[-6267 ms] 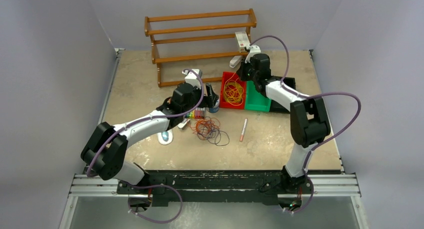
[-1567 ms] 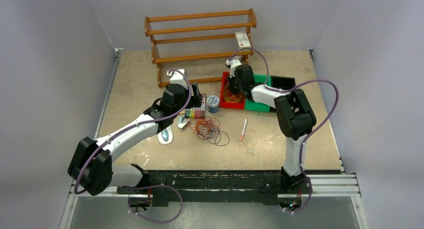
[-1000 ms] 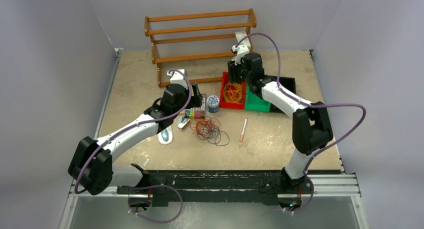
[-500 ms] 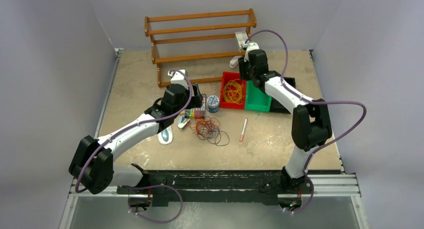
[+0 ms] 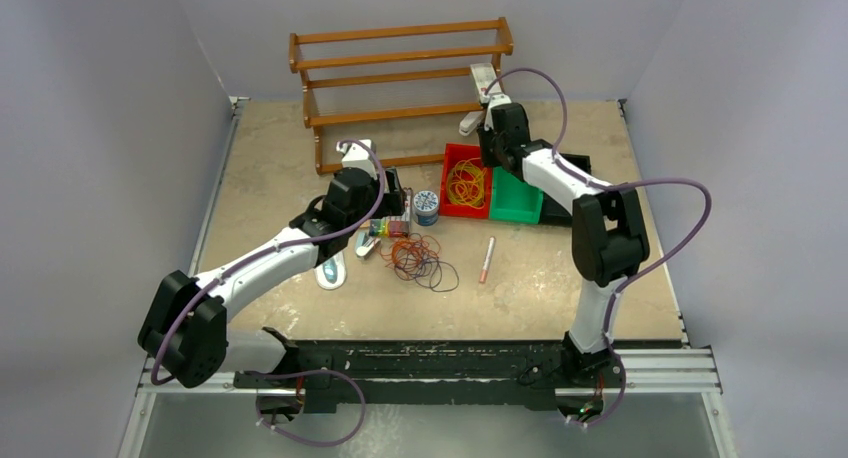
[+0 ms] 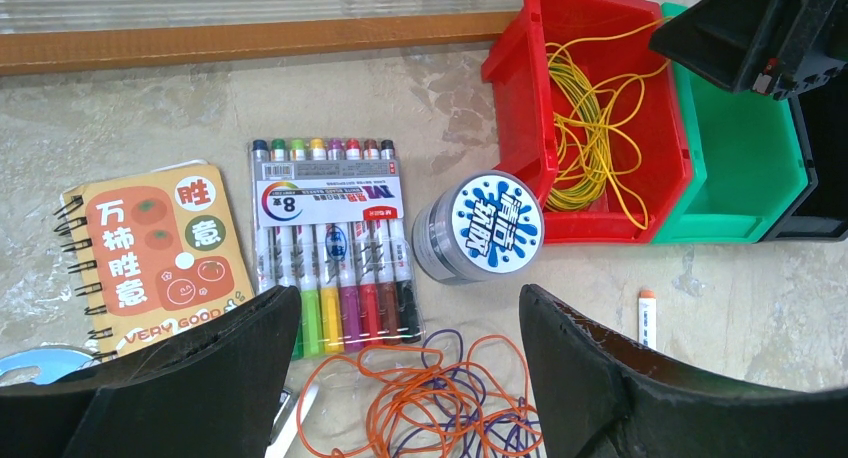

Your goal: Untangle the cables

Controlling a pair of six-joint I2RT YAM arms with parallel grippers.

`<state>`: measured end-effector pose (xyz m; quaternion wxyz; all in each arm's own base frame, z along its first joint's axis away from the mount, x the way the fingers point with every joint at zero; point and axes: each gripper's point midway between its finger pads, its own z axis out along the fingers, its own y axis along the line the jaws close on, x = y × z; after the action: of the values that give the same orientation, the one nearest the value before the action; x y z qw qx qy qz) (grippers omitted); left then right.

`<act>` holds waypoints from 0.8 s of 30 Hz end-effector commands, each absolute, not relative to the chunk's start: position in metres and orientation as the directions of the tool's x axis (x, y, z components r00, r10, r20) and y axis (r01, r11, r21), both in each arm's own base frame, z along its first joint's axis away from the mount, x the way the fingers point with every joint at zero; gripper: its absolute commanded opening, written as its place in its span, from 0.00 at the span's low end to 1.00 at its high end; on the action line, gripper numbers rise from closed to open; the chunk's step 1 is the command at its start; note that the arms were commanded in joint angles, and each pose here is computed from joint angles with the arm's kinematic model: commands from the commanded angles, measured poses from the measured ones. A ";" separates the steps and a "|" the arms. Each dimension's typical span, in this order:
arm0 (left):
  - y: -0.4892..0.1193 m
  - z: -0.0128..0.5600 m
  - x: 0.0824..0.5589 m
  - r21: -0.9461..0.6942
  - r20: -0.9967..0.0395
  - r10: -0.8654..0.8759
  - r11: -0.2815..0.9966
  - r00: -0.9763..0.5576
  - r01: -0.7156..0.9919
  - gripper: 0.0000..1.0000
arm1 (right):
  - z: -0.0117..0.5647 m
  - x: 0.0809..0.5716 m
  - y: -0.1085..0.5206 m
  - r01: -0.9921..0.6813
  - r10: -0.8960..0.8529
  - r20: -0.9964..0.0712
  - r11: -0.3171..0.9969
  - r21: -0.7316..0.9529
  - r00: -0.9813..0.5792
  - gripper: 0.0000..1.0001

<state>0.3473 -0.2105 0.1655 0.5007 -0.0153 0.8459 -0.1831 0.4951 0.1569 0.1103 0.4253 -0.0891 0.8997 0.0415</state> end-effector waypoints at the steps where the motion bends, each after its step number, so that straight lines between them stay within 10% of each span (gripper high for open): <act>1: -0.213 0.180 0.355 -0.347 -0.851 -0.237 0.923 -0.468 0.163 0.80 | 0.140 0.511 0.166 -0.216 -0.106 -0.822 0.976 0.021 -0.560 0.23; 9: -0.211 0.176 0.353 -0.346 -0.849 -0.237 0.925 -0.472 0.158 0.80 | 0.133 0.512 0.166 -0.228 -0.138 -0.815 0.974 -0.008 -0.562 0.01; 24: -0.211 0.175 0.352 -0.346 -0.847 -0.237 0.925 -0.475 0.156 0.80 | 0.090 0.501 0.192 -0.313 -0.210 -0.733 0.950 0.004 -0.647 0.00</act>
<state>0.3473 -0.2105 0.1653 0.5005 -0.0153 0.8461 -0.1829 0.4983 0.1742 0.0773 0.3876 -0.1223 0.9123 0.0494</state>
